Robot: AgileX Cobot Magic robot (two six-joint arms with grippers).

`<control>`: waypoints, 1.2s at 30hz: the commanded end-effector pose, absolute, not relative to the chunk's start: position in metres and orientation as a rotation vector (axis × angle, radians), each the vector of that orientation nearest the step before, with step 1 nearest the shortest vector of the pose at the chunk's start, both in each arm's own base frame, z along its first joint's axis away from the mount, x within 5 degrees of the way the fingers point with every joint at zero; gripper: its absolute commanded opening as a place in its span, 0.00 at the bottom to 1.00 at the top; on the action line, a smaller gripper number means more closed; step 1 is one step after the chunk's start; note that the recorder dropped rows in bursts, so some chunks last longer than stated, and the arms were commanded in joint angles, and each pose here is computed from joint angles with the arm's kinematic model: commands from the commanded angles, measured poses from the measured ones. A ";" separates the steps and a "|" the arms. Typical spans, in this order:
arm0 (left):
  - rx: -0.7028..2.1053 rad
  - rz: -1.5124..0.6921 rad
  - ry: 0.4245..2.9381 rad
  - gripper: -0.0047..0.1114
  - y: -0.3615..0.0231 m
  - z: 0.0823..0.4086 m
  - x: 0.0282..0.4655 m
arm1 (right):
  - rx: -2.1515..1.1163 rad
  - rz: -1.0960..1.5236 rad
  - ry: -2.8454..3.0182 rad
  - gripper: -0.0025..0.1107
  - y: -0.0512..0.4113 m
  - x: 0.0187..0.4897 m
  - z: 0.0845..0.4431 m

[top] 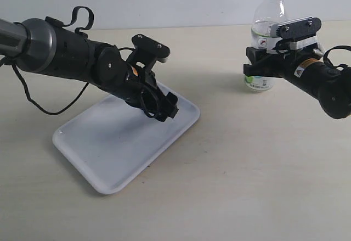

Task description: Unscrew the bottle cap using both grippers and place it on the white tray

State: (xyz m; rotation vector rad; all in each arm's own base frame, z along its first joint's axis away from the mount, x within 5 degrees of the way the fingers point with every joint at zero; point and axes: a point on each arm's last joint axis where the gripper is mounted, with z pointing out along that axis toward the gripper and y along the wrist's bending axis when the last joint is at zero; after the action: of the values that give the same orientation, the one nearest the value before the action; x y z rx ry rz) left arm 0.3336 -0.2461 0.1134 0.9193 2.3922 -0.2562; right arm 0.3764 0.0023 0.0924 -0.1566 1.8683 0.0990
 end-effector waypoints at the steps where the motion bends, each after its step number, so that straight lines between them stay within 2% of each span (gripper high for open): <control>1: 0.893 -0.267 2.387 0.78 -0.246 0.117 0.333 | -0.162 0.100 1.848 0.66 0.001 0.379 0.096; 3: 0.893 -0.267 2.387 0.78 -0.246 0.117 0.333 | -0.162 0.100 1.848 0.71 0.001 0.379 0.096; 10: 0.888 -0.271 2.372 0.78 -0.246 0.123 0.333 | -0.166 0.084 1.876 0.78 0.000 0.377 0.107; 26: 0.781 -0.263 2.154 0.78 -0.227 0.153 0.317 | -0.175 -0.040 2.243 0.78 -0.007 0.349 0.150; 36: 0.680 -0.269 2.019 0.78 -0.214 0.165 0.306 | -0.088 -0.017 2.310 0.78 -0.006 0.297 0.160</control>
State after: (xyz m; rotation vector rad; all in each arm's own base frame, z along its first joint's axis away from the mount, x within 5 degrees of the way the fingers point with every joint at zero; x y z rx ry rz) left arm 0.3092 -0.2189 0.1565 0.7399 2.0748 -0.2561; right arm 0.3137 -0.0076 0.1543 -0.0994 2.3099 -0.0227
